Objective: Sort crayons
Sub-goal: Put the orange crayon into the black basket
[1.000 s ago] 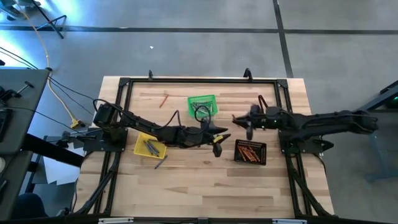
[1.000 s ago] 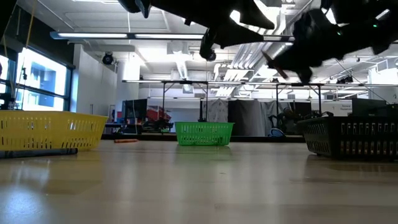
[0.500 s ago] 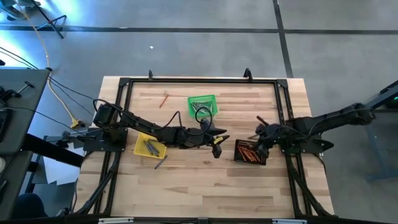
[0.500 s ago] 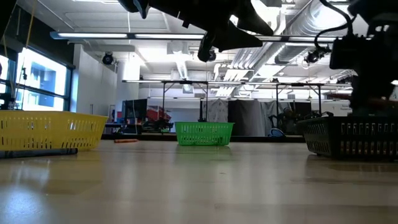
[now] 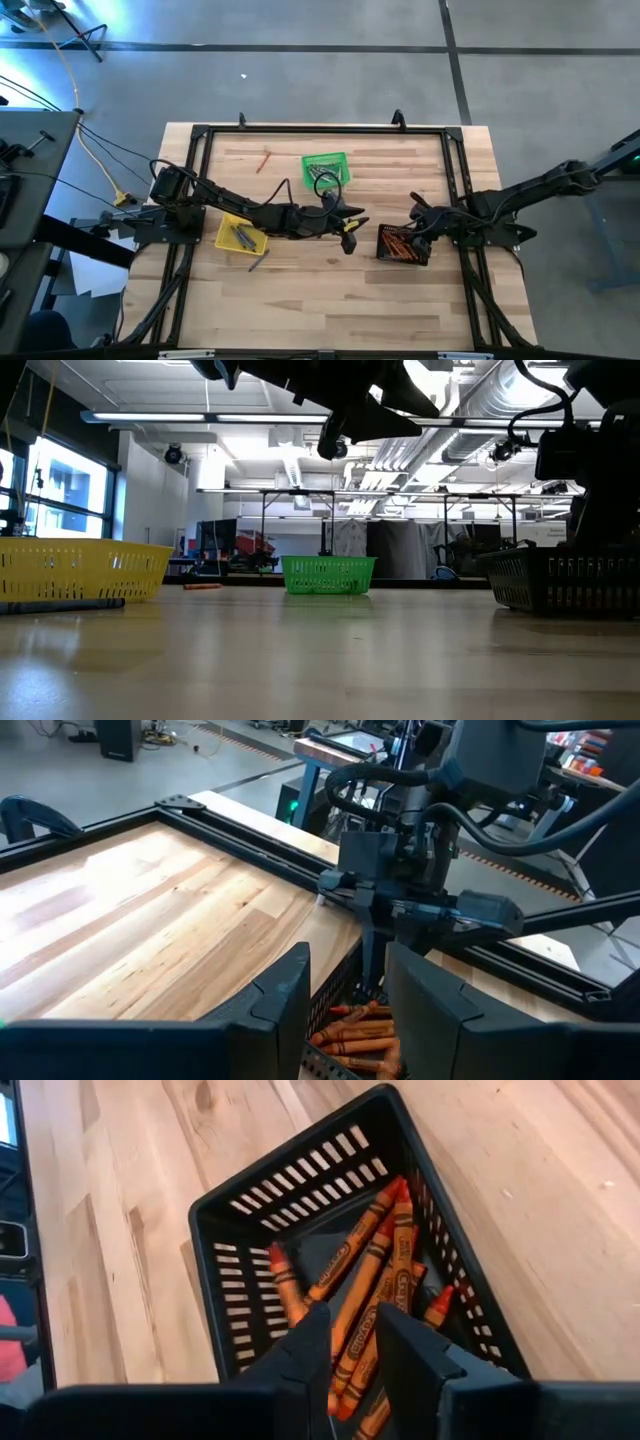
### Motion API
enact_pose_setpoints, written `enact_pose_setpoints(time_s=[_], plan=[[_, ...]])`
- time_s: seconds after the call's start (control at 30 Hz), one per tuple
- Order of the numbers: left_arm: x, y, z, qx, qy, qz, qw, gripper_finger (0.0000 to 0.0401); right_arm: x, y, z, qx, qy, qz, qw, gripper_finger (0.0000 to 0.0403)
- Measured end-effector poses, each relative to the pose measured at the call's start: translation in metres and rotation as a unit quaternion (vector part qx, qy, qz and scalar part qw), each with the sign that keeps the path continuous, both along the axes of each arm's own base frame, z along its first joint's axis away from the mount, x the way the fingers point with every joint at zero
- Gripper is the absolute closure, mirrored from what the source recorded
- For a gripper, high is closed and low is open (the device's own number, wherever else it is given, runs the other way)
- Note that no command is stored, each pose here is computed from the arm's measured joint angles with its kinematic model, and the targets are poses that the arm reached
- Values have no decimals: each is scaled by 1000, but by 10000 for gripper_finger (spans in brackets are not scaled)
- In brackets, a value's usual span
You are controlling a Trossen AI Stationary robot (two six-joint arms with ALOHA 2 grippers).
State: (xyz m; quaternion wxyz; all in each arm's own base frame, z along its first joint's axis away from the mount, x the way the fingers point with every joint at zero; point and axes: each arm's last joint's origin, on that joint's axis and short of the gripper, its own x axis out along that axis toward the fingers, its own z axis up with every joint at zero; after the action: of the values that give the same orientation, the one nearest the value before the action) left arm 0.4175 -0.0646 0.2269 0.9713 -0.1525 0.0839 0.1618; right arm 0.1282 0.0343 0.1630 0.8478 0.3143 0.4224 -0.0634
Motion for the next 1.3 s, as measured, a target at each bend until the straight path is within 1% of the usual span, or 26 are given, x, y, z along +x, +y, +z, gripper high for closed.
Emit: enact_pose_setpoints(time_s=[0.1,0.2,0.27,0.33,0.43,0.57,0.7,0.8,0.87,0.93,1.13,1.23,1.3], plan=[[0,0,-1,1,4,0,1000,284,0,0,0,5,-1,4,1000,324],[-2,0,-4,5,24,0,1000,284,2,1,2,13,-14,14,1000,324],[-5,2,-5,11,58,2,998,284,4,3,5,18,-31,31,999,325],[-13,7,-6,18,109,6,994,284,6,4,8,23,-52,49,997,325],[-29,20,-8,0,194,39,980,284,9,5,11,24,-77,66,995,325],[-58,45,-4,-32,299,99,949,284,11,5,13,19,-90,75,993,325],[-89,73,-8,-57,415,172,892,284,11,5,13,11,-92,75,993,325],[-106,96,-14,-67,490,215,843,284,11,5,13,-8,-97,78,992,325],[-110,113,-21,-79,520,223,821,284,11,4,13,-25,-101,80,991,325],[-114,130,-28,-87,542,226,805,284,12,3,13,-39,-107,80,990,325],[-125,184,-42,-109,570,254,774,284,13,-2,13,-42,-107,60,992,325],[-134,208,-49,-138,579,266,758,284,14,-4,13,-35,-106,60,992,325],[-139,221,-56,-164,587,261,748,284,14,-5,13,-35,-106,58,992,324]])
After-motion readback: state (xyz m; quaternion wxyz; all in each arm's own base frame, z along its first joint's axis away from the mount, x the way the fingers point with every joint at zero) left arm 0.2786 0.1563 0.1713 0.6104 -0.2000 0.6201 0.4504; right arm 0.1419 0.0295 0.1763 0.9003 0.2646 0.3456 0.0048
